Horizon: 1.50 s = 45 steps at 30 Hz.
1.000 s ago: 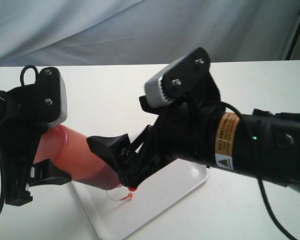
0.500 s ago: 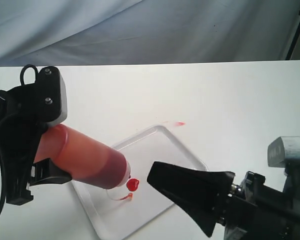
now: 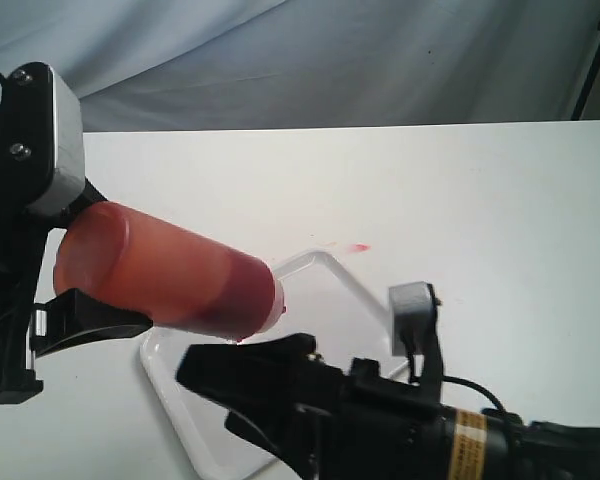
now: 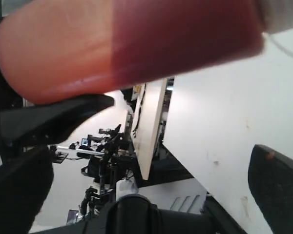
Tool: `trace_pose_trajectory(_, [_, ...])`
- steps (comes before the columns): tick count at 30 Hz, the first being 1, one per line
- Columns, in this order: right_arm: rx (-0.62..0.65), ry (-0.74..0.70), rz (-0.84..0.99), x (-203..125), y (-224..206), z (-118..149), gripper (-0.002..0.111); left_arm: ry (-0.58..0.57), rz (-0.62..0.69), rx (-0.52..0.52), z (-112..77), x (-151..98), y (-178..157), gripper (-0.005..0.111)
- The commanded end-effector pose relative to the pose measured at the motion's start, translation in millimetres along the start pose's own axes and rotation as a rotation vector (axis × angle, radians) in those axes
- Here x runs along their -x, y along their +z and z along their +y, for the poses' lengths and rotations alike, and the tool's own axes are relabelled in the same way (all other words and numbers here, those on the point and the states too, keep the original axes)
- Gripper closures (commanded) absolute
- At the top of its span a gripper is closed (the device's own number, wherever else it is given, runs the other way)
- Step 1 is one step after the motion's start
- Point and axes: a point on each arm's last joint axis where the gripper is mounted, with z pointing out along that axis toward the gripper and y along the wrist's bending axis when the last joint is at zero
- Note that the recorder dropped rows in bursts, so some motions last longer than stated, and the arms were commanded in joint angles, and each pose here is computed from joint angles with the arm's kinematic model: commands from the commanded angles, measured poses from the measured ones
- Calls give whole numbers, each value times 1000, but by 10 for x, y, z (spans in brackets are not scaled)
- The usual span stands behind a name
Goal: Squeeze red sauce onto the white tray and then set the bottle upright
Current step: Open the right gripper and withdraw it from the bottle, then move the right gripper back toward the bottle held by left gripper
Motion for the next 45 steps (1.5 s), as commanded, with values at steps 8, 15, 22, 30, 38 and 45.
trace_pose_trajectory(8, [117, 17, -44, 142, 301, 198, 3, -7, -69, 47, -3, 69, -93, 107])
trace_pose_trajectory(15, [99, -42, -51, 40, 347, 164, 3, -19, -86, 48, -5, 83, -99, 107])
trace_pose_trajectory(22, [103, -68, -3, -7, 350, 159, 3, -19, -86, 49, -3, 84, -99, 107])
trace_pose_trajectory(30, [145, -209, 226, -222, 323, 174, 3, -19, -86, 49, -3, 84, -99, 107])
trace_pose_trajectory(38, [259, -519, 474, -444, 213, 217, 3, -16, -83, 51, -2, 81, -99, 107])
trace_pose_trajectory(45, [164, -725, 455, -172, 58, 326, 3, -16, -83, 51, -2, 81, -99, 107])
